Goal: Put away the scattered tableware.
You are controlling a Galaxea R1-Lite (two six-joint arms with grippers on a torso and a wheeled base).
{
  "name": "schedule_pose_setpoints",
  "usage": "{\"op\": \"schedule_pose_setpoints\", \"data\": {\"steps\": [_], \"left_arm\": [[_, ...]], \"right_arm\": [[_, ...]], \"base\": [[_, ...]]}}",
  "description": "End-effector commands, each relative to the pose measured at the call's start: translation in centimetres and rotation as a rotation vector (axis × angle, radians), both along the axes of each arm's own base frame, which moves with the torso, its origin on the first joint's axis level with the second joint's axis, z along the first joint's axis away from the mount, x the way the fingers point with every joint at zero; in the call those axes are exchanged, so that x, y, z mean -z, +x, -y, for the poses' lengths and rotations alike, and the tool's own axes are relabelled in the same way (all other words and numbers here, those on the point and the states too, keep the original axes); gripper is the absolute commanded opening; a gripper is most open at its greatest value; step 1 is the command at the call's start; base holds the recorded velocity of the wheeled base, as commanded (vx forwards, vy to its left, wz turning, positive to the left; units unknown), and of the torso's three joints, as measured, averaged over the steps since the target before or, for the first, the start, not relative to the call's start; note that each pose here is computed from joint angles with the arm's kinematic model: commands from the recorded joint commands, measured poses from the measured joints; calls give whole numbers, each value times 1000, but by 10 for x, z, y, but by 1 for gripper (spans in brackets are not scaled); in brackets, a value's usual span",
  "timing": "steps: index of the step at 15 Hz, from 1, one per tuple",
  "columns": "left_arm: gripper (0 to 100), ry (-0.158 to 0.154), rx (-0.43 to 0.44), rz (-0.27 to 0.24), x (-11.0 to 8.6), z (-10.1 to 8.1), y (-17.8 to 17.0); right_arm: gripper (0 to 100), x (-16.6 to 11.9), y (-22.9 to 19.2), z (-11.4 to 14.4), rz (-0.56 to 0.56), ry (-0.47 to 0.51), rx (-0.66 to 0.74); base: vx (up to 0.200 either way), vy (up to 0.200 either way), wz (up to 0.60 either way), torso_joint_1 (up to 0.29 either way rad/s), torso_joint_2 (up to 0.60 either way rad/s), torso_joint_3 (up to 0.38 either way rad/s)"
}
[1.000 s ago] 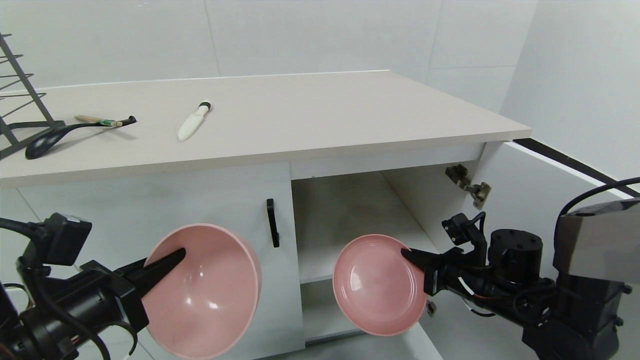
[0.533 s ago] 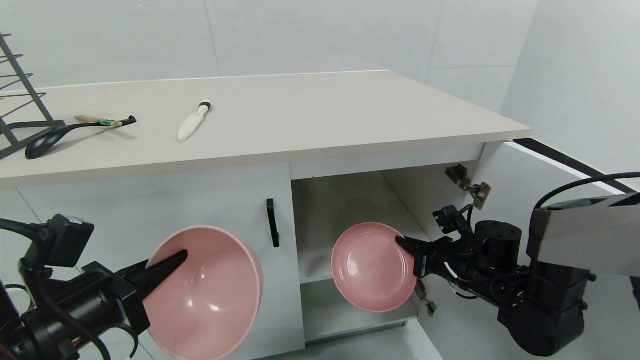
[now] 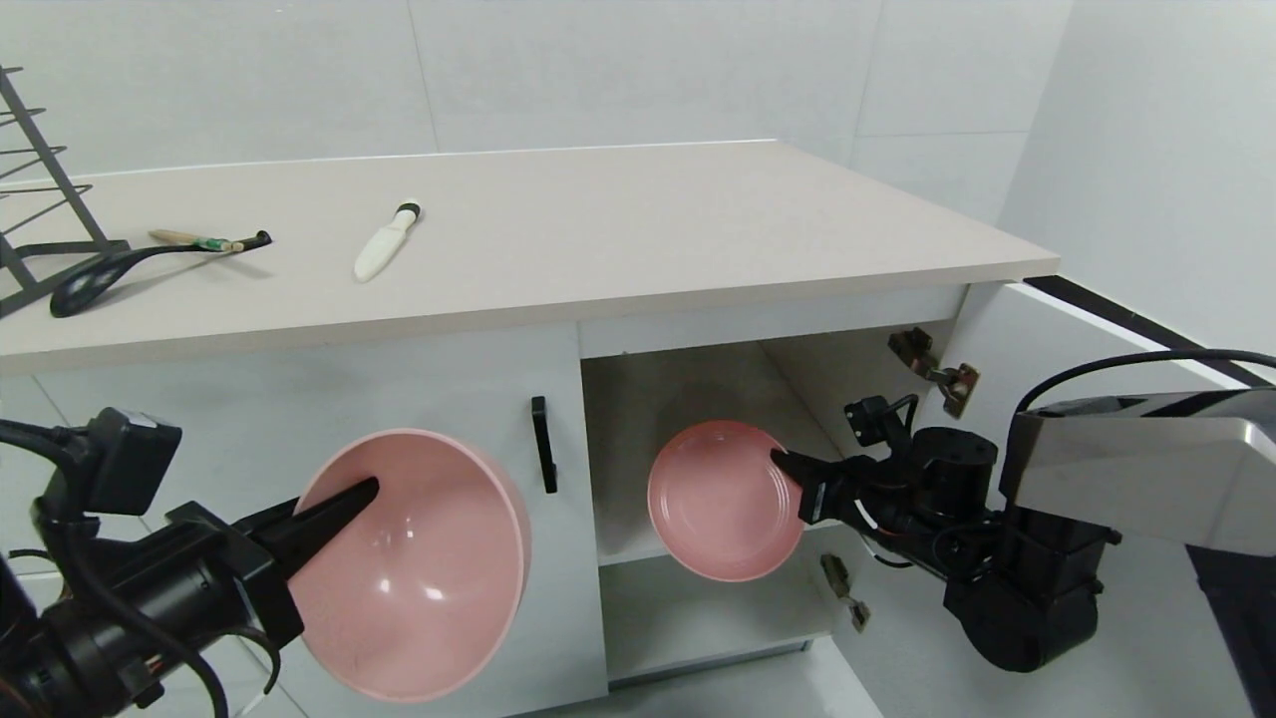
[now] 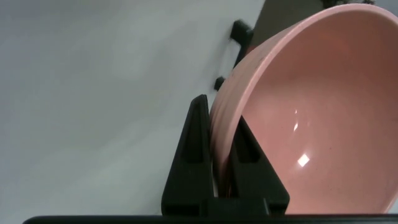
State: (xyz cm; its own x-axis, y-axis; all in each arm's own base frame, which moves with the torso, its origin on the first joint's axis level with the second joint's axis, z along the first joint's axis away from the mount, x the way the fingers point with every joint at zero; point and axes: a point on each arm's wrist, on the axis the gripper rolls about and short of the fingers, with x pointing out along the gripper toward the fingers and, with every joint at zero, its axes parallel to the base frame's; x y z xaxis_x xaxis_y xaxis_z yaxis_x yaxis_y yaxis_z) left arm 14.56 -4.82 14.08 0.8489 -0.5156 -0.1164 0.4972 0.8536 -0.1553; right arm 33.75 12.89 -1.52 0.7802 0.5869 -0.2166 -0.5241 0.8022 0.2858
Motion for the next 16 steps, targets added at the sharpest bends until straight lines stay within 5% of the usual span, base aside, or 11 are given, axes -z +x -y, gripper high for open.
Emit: {"op": "schedule_pose_setpoints", "data": {"steps": [1,3,6,16], "left_arm": [[0,2,73,-1,-1,13,4],[0,15,161,-23,3,28,2],[0,112,195,9,9,32,2],[0,122,189,-5,13,30,1]], "right_arm": [[0,7,5,-2,0,0,-1],[0,9,9,-3,8,4,3],[0,11,16,-5,15,6,3],[0,25,58,-19,-24,-8,4]], "base": [[0,0,0,0,0,0],[0,0,0,0,0,0],[0,0,0,0,0,0],[0,0,0,0,0,0]]}}
